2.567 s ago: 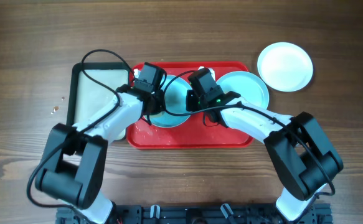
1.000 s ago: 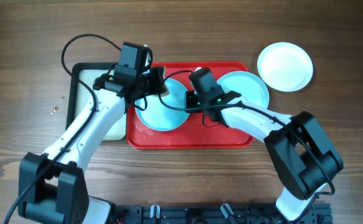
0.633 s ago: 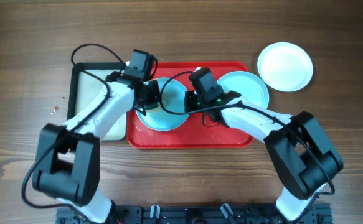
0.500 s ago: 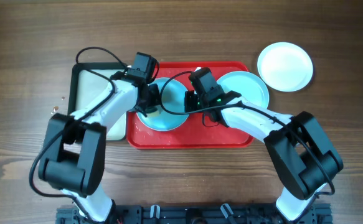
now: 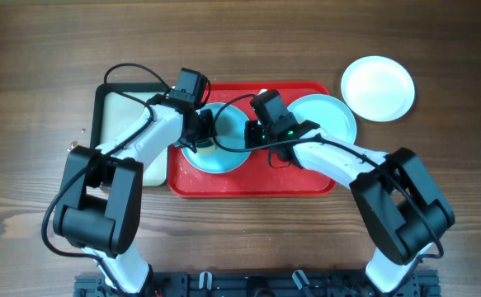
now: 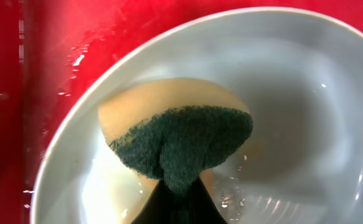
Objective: Clean dirty plates on tray and stack at the side
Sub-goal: 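Scrub the light-blue plate with the sponge while right gripper holds its rim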
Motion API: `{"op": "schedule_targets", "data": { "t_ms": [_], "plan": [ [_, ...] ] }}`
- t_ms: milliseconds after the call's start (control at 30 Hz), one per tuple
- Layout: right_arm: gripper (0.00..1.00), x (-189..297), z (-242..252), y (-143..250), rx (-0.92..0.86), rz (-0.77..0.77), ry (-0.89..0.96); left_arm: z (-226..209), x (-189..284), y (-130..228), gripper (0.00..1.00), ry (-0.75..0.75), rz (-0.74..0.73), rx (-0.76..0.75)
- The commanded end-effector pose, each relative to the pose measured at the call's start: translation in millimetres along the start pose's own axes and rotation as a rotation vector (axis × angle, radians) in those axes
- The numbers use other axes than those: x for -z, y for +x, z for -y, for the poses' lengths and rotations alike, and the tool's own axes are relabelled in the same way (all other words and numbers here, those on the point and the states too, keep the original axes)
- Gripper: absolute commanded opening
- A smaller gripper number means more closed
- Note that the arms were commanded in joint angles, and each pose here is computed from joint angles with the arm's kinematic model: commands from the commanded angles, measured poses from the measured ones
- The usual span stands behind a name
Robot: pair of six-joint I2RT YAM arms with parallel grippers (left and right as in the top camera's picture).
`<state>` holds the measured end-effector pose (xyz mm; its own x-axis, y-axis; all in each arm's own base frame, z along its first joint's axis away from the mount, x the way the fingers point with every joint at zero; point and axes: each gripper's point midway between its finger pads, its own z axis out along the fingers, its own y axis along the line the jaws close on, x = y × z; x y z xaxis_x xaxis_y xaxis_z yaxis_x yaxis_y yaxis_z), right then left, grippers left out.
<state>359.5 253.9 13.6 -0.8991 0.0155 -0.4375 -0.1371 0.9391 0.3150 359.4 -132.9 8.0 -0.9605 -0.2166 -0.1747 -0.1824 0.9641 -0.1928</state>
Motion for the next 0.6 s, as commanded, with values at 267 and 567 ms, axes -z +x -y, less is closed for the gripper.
{"op": "schedule_targets", "data": {
  "t_ms": [267, 567],
  "plan": [
    [0.04, -7.6, -1.4, 9.0, 0.025, -0.028, -0.007, 44.2, -35.1, 42.3, 0.04, 0.148, -0.163, -0.08],
    [0.06, -7.7, -1.6, 9.1, 0.025, -0.029, -0.008, 64.5, -33.5, 56.5, 0.04, 0.2, -0.194, -0.121]
  ]
}}
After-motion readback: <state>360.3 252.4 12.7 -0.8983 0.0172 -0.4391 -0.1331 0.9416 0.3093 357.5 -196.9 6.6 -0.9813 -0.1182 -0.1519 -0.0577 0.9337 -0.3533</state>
